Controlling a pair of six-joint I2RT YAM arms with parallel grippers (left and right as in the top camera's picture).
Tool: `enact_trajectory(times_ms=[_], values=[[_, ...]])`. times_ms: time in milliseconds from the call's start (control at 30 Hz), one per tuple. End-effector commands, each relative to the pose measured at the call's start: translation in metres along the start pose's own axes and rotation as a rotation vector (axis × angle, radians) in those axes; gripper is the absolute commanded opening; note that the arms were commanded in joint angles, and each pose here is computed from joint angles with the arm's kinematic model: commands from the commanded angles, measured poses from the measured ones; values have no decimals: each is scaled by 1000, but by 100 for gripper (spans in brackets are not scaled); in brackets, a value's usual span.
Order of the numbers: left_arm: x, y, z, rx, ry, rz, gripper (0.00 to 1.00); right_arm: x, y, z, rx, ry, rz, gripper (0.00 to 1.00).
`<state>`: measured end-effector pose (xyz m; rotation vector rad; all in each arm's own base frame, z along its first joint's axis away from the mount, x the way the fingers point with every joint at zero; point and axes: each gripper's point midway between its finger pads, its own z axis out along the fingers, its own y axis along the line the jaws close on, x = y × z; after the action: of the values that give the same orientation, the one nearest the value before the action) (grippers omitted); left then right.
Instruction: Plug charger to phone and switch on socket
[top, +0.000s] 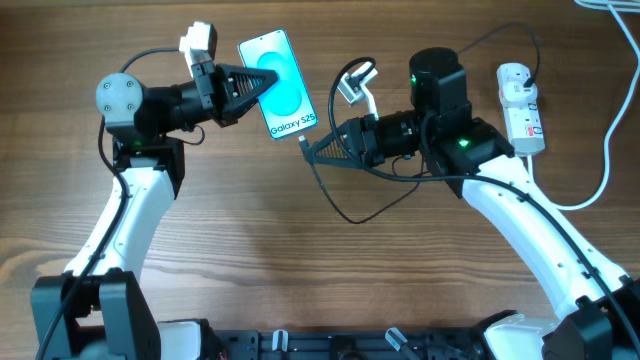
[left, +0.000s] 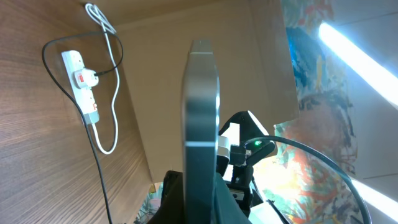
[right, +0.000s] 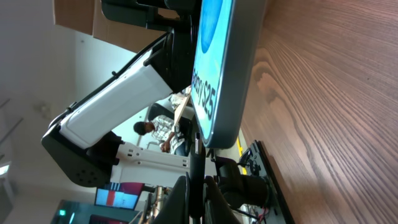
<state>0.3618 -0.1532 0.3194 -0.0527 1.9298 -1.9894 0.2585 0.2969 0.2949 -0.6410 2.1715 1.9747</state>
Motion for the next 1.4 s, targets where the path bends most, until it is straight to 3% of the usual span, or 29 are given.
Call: enact_trajectory(times_ms=[0, 1367], values=[[-1, -13, 0, 11, -8, 59, 4, -3, -5, -1, 9, -8, 18, 4], [1, -14, 3, 15, 4, 67, 4, -16, -7, 3, 48, -69, 57, 4]])
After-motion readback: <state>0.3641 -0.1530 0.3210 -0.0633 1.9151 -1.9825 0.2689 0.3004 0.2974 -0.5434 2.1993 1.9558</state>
